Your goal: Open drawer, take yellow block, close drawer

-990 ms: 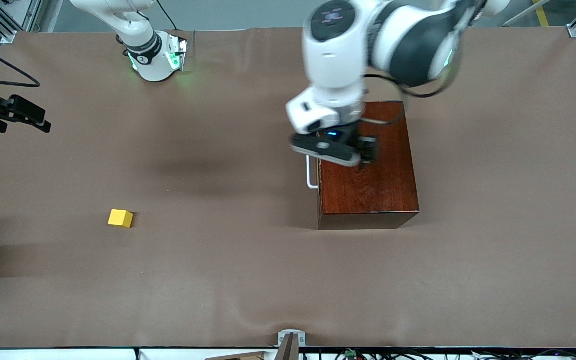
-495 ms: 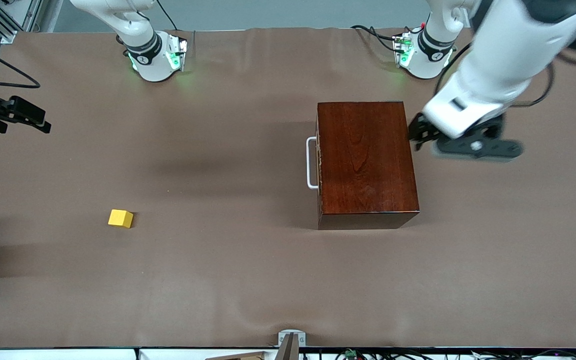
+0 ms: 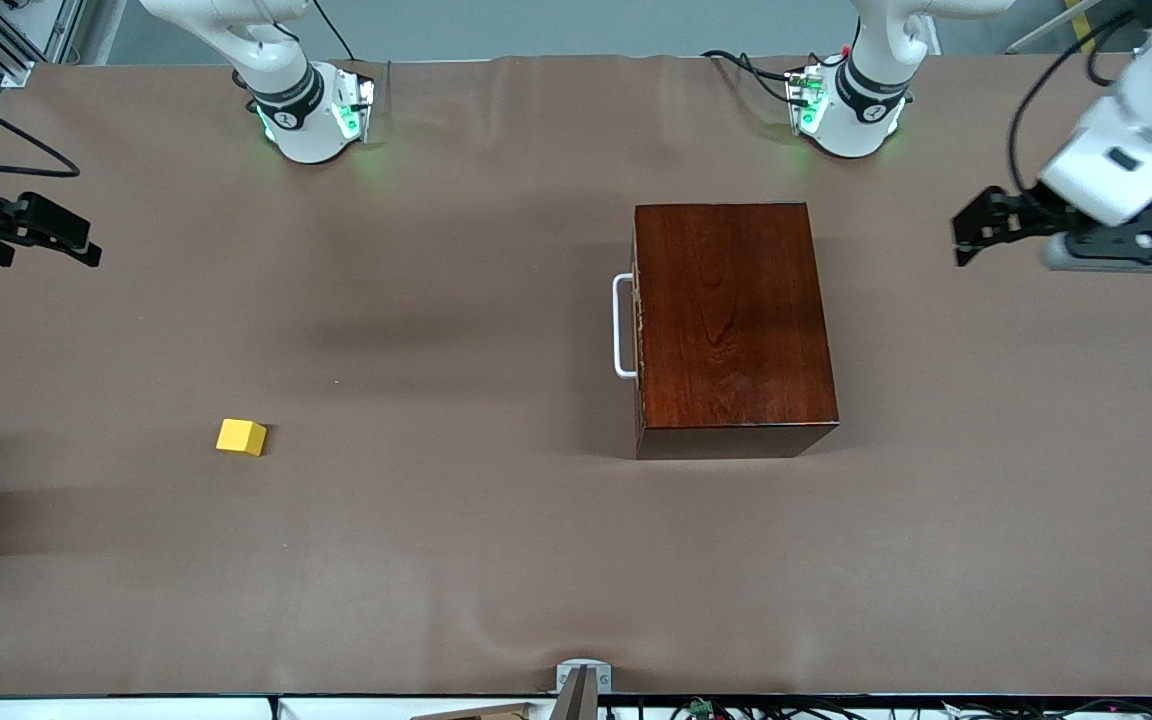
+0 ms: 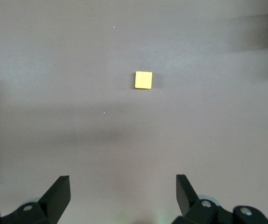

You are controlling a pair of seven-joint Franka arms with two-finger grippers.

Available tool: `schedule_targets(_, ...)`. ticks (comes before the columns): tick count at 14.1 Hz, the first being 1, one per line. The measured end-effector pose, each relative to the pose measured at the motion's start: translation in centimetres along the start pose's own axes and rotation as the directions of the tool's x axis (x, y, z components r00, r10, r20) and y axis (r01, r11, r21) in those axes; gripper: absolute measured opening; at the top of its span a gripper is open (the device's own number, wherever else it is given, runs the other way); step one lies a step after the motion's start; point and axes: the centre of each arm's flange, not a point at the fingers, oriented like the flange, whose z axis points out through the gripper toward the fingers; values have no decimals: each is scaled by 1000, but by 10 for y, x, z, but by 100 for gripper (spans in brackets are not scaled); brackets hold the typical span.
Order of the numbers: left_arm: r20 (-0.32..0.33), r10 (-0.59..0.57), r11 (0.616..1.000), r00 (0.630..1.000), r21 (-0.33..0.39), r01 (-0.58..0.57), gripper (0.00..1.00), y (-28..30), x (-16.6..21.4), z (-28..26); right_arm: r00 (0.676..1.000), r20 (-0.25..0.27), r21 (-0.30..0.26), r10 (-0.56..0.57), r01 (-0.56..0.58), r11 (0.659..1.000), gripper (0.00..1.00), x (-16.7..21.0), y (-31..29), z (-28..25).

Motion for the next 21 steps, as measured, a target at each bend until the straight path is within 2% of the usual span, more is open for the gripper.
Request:
schedule_targets(4,-24,-33,999,999,-2,33,100,-18,2,1,1000,0,-6,0,0,1000,100,0,1,0)
schedule_targets(9,-25,-52,999,998,2,52,100,-26,32,14,1000,5,-10,-13,13,1000,100,0,-6,1)
schedule_targets(21,-28,-42,999,999,2,42,100,-20,33,12,1000,9,-21,-23,23,1000,100,0,-11,3)
